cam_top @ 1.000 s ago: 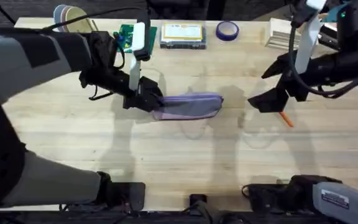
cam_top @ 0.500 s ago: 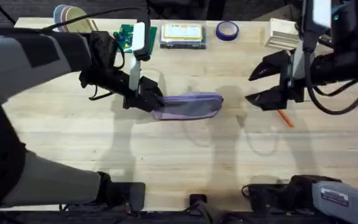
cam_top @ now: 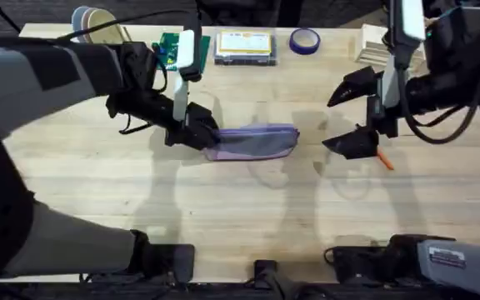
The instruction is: Unzip the bag, pick up the pens from the table one at a time and place them inside, then zip the bag closed.
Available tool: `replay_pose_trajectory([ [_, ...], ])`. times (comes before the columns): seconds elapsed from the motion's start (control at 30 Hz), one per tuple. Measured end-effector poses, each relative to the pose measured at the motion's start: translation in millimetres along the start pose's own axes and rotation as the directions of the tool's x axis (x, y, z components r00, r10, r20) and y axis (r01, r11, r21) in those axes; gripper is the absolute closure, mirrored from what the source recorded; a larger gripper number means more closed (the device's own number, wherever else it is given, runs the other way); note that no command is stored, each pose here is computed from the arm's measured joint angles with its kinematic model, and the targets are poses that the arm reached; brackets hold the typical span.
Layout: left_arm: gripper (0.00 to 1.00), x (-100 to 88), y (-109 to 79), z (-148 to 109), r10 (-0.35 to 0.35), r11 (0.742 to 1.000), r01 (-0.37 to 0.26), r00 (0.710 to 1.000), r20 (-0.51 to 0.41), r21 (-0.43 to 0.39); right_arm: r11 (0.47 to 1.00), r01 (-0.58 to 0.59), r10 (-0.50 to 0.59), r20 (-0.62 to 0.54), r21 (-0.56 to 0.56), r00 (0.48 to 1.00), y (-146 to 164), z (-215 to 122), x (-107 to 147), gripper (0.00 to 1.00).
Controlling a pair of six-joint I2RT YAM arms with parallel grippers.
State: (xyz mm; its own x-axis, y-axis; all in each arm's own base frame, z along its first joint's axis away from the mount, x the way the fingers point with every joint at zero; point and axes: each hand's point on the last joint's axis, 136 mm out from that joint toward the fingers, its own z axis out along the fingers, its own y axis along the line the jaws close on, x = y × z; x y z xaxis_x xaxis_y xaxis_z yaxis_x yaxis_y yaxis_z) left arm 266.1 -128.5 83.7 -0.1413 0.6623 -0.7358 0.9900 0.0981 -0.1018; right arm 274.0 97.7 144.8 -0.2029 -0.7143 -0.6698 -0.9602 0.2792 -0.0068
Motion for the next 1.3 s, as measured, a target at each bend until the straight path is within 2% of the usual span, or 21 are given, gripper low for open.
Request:
replay_pose_trajectory([
  [0.27, 0.958, 0.0, 0.0, 0.0, 0.0, 1.0, 0.0, 1.0, 0.0, 0.0, 1.0, -0.01, 0.01, -0.003, -0.011, 1.0, -0.4, 2.8, 2.4, 0.006],
  [0.43, 0.958, 0.0, 0.0, 0.0, 0.0, 1.0, 0.0, 1.0, 0.0, 0.0, 0.993, -0.013, 0.01, -0.024, -0.119, 1.0, 7.1, 34.1, 5.9, 0.005],
  [0.8, 0.958, 0.0, -0.1, 0.0, 0.0, 1.0, 0.0, 1.0, 0.0, 0.0, 0.979, 0.029, -0.032, -0.009, -0.201, 0.999, 9.6, 71.8, 3.0, 0.011],
  [1.0, 0.958, 0.0, 0.0, 0.0, 0.0, 1.0, 0.0, 1.0, 0.0, 0.0, 0.981, 0.042, -0.043, -0.001, -0.189, 0.999, 6.2, 73.1, 1.8, 0.143],
  [1.1, 0.958, -0.1, -0.1, 0.0, 0.0, 1.0, 0.0, 1.0, 0.0, 0.0, 0.981, 0.042, -0.043, -0.001, -0.189, 0.999, 6.2, 73.2, 1.7, 0.247],
  [1.23, 0.958, -0.1, -0.1, 0.0, 0.0, 1.0, 0.0, 1.0, 0.0, 0.0, 0.981, 0.044, -0.045, 0.0, -0.187, 0.999, 5.7, 73.2, 1.6, 0.441],
  [1.27, 0.958, -0.1, -0.1, 0.0, 0.0, 1.0, 0.0, 1.0, 0.0, 0.0, 0.982, 0.05, -0.05, 0.003, -0.181, 0.999, 4.1, 73.5, 1.0, 0.571],
  [1.3, 0.958, -0.1, 0.0, 0.0, 0.0, 1.0, 0.0, 1.0, 0.0, 0.0, 0.982, 0.05, -0.05, 0.003, -0.181, 0.999, 3.9, 73.5, 0.9, 0.608],
])
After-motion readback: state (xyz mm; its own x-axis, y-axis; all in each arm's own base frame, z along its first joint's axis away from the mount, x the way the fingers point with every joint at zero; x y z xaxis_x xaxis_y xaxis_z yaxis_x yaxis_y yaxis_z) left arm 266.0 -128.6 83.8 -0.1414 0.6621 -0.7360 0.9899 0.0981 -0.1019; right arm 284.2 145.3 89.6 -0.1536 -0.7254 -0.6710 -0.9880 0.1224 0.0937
